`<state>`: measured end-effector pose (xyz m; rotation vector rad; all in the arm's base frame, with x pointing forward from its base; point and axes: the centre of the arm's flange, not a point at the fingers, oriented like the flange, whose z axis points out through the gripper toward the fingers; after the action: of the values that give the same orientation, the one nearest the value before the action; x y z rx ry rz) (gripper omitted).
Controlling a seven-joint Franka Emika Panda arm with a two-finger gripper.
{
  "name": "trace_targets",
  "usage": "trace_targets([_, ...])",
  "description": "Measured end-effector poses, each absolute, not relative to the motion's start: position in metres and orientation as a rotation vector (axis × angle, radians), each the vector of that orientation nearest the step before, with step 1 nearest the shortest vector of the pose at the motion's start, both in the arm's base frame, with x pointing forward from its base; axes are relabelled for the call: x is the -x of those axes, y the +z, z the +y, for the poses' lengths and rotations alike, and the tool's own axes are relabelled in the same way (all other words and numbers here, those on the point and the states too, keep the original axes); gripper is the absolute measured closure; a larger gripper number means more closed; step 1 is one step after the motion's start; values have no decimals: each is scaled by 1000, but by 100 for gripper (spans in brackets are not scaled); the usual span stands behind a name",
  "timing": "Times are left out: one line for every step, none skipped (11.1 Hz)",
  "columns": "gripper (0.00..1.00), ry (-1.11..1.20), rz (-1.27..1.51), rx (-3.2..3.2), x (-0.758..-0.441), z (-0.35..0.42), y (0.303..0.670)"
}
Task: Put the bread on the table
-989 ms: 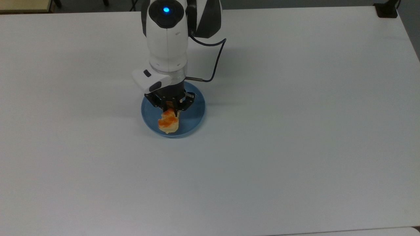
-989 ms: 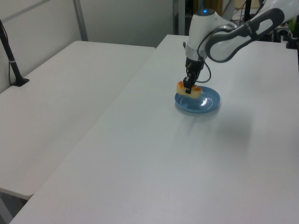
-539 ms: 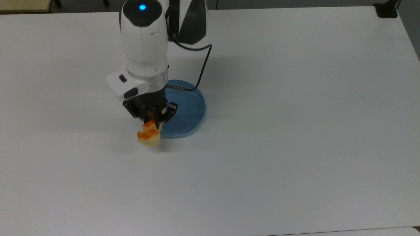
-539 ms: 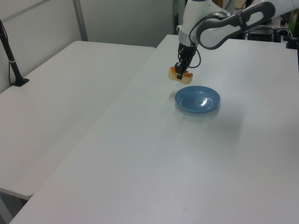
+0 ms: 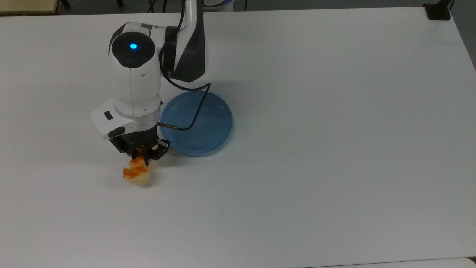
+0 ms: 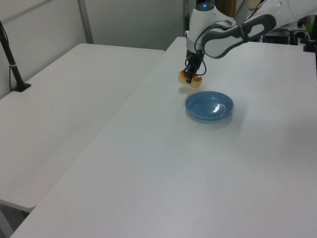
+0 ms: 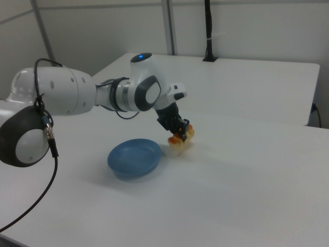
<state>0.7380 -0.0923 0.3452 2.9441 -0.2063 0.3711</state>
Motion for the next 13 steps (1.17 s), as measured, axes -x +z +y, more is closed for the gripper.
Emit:
trace_targets([70,369,-199,-2941,-739,-96,334])
trace_targets([69,354,-193,-2944,-740,-96,322])
trace_targets([64,352,-190,-2946,-740,-95,316])
trace_targets([58,356,-192,-2946,-741,-96,316])
trace_targets([44,361,-203,-2945,-741,-97,318])
trace_targets([31,372,-221,-2942,-742,-100,322])
trace_targets([15,400,-259,-2943,-744,-107,332])
trace_targets([10,437,-317,-2956,-744,-115,350])
trace_targets([4,449,-375,-2973,-740,-123,370])
trace_targets([0,435,-425,-2990,-734,-128,398])
trace_targets([0,396,-458,-3003,-724,-130,429])
trace_targets([0,341,-484,-3019,-709,-128,463])
trace_targets([0,298,-501,-3030,-691,-124,502])
